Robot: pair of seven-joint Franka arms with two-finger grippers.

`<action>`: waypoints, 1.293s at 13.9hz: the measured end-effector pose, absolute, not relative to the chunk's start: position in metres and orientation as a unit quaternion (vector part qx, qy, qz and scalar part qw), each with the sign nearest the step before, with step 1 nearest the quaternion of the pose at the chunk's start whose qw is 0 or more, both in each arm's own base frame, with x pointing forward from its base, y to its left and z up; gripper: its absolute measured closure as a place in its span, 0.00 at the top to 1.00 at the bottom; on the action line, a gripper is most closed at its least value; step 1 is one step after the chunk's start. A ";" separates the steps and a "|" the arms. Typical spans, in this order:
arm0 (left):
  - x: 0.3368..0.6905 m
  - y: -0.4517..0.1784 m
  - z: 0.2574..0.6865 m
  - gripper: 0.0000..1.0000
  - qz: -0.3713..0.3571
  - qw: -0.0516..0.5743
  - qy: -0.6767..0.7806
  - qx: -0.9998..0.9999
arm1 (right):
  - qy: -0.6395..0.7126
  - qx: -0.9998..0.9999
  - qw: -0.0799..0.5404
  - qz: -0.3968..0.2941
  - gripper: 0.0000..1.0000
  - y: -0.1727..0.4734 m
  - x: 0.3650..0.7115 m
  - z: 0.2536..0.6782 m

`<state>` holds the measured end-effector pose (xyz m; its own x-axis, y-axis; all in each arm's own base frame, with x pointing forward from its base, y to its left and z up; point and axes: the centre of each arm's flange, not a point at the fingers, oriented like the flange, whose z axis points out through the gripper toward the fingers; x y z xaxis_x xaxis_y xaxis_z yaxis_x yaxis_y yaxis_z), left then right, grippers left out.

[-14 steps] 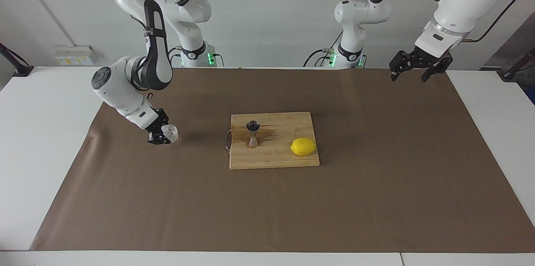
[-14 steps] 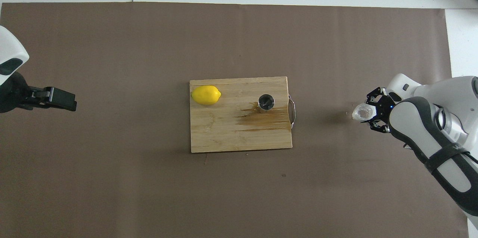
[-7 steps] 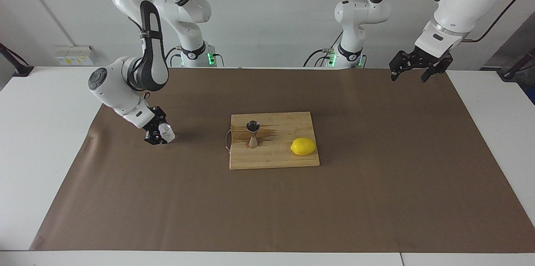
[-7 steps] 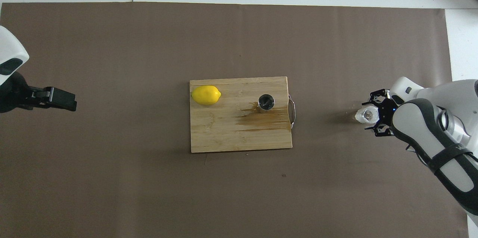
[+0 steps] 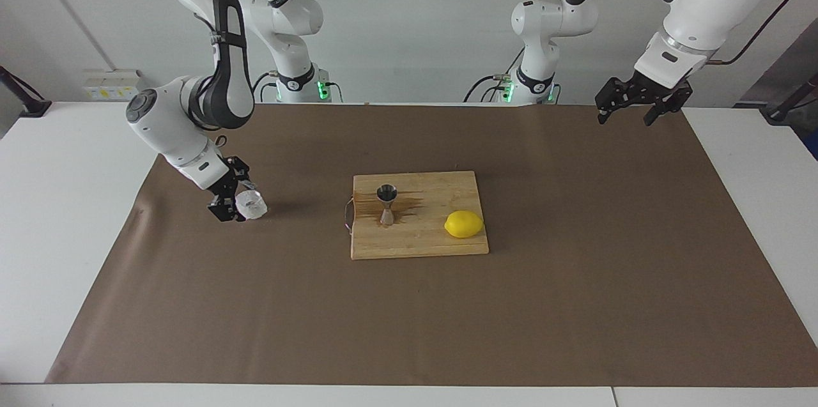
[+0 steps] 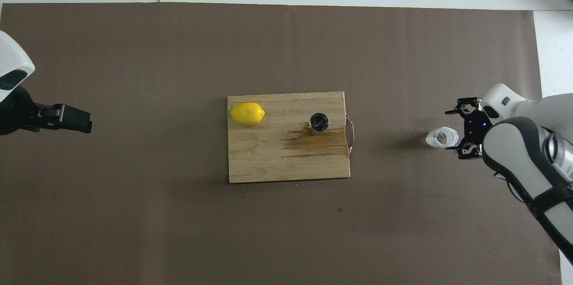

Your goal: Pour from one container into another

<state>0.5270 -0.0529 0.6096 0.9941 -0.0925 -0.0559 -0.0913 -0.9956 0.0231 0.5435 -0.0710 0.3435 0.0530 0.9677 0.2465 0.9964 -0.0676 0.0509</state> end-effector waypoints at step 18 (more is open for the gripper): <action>0.527 -0.053 0.610 1.00 -0.028 0.010 -0.046 0.998 | -0.251 -0.957 0.010 -0.145 1.00 -0.017 0.602 0.483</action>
<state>0.5270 -0.0529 0.6096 0.9941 -0.0925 -0.0559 -0.0913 -0.9956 0.0231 0.6016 -0.0169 0.4826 0.8317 0.4777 0.2829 0.4834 -0.8737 0.0539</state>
